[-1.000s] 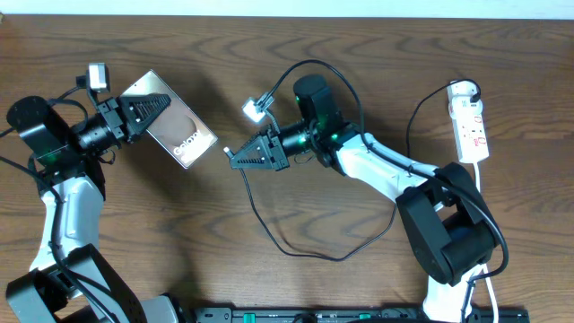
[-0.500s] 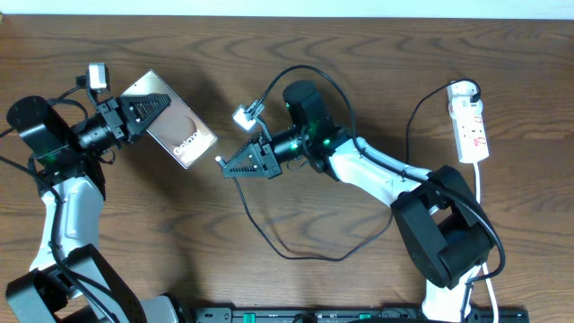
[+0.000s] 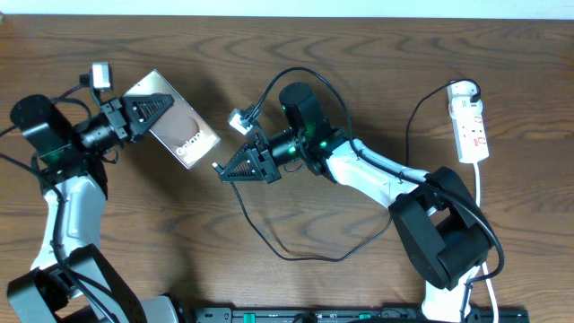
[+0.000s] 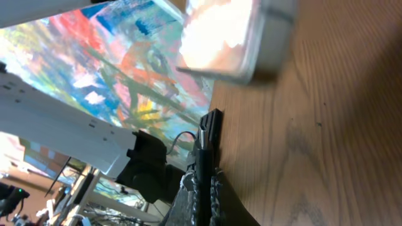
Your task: Plug charger to phone and switch on socket
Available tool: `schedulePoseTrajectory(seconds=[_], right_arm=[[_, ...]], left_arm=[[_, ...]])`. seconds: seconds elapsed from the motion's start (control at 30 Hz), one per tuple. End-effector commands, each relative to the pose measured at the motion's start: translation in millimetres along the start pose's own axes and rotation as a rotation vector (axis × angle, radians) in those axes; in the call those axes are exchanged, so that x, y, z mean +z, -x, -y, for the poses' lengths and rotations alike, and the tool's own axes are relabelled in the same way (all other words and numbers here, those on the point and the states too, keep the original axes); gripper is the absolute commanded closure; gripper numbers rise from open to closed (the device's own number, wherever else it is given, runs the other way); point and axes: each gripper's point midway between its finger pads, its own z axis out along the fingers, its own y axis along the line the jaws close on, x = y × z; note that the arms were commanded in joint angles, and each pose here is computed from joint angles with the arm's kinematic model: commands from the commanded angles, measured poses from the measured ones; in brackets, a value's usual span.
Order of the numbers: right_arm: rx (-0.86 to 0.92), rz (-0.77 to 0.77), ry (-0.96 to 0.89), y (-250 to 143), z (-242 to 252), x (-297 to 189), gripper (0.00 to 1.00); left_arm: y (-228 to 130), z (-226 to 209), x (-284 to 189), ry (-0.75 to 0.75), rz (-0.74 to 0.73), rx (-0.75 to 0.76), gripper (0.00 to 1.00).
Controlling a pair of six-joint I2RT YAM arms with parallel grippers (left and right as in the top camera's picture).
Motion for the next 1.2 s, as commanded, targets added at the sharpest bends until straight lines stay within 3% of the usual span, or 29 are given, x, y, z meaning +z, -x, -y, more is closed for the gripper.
schedulePoseTrajectory(seconds=[0.0,0.8,1.17], right_arm=[[-0.056,-0.022,0.066,-1.9,-13.0,3.9,0.99],[-0.056,0.020,-0.052,5.9,6.9,4.1,0.99],[-0.093,0.017,-0.019,7.4,1.0,2.4,0.99]], left_arm=[[-8.3,9.6,8.3,-0.031,-0.045,0.080,0.92],[-10.9,10.9,12.5,-0.038,-0.058,0.087,0.93],[-10.9,10.9,12.5,-0.038,-0.058,0.098,0.93]])
